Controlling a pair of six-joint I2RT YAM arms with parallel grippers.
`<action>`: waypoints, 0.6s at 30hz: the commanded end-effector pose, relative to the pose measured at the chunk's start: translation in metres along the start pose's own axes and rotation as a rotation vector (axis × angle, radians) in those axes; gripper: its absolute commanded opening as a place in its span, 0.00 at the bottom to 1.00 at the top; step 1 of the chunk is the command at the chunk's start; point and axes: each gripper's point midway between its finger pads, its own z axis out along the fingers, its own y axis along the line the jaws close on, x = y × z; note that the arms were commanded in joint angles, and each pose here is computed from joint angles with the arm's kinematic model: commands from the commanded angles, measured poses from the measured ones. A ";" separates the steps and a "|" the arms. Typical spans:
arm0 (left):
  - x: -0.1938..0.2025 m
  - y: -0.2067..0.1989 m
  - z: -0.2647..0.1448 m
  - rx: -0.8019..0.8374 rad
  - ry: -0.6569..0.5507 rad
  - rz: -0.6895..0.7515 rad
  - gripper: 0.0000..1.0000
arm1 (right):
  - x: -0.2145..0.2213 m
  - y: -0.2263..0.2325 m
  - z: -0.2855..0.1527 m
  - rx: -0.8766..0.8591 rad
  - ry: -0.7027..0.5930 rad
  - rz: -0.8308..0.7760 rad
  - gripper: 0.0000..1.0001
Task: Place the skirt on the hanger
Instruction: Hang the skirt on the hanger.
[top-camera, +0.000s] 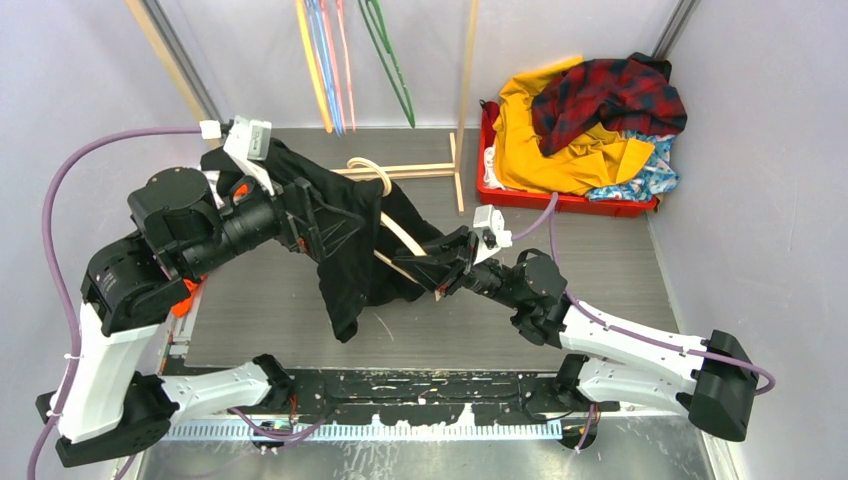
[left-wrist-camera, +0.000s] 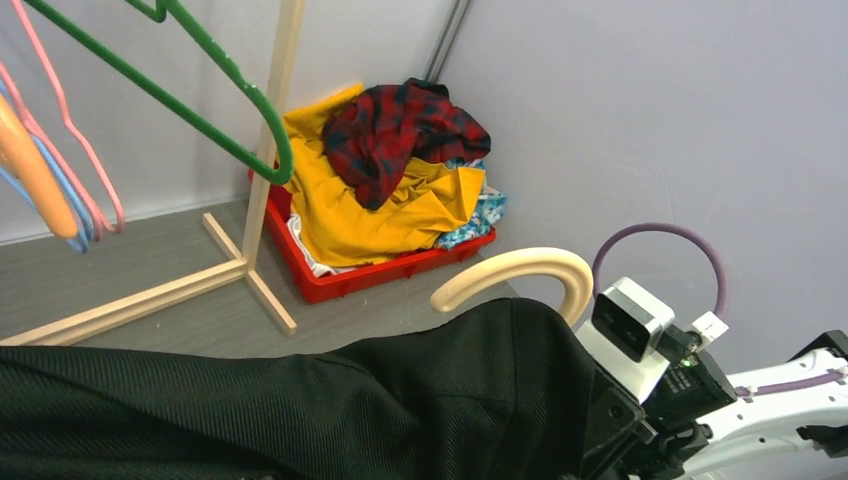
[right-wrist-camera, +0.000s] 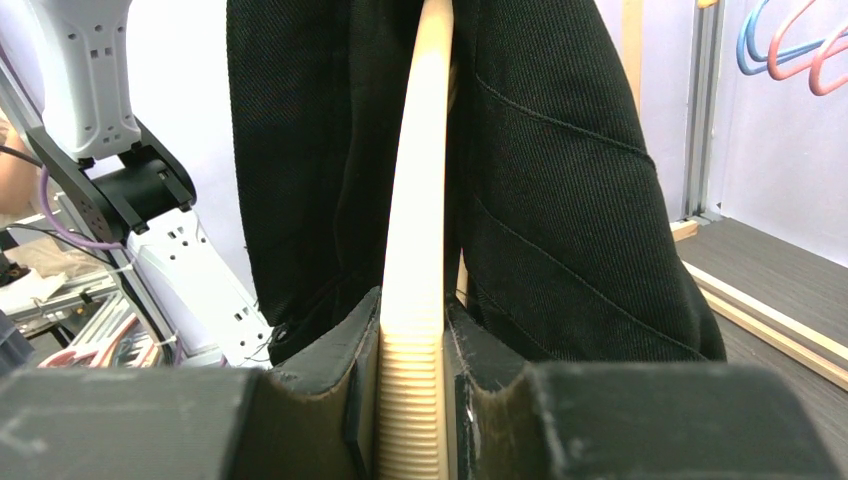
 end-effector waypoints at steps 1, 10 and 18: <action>-0.012 -0.023 -0.015 0.113 -0.036 -0.020 0.99 | -0.057 0.017 0.008 -0.051 -0.173 -0.044 0.01; 0.004 -0.034 -0.037 0.225 0.007 0.146 0.99 | -0.059 0.020 0.001 -0.050 -0.145 -0.046 0.02; 0.011 -0.038 -0.041 0.268 0.019 0.170 0.99 | -0.057 0.019 -0.009 -0.033 -0.131 -0.053 0.02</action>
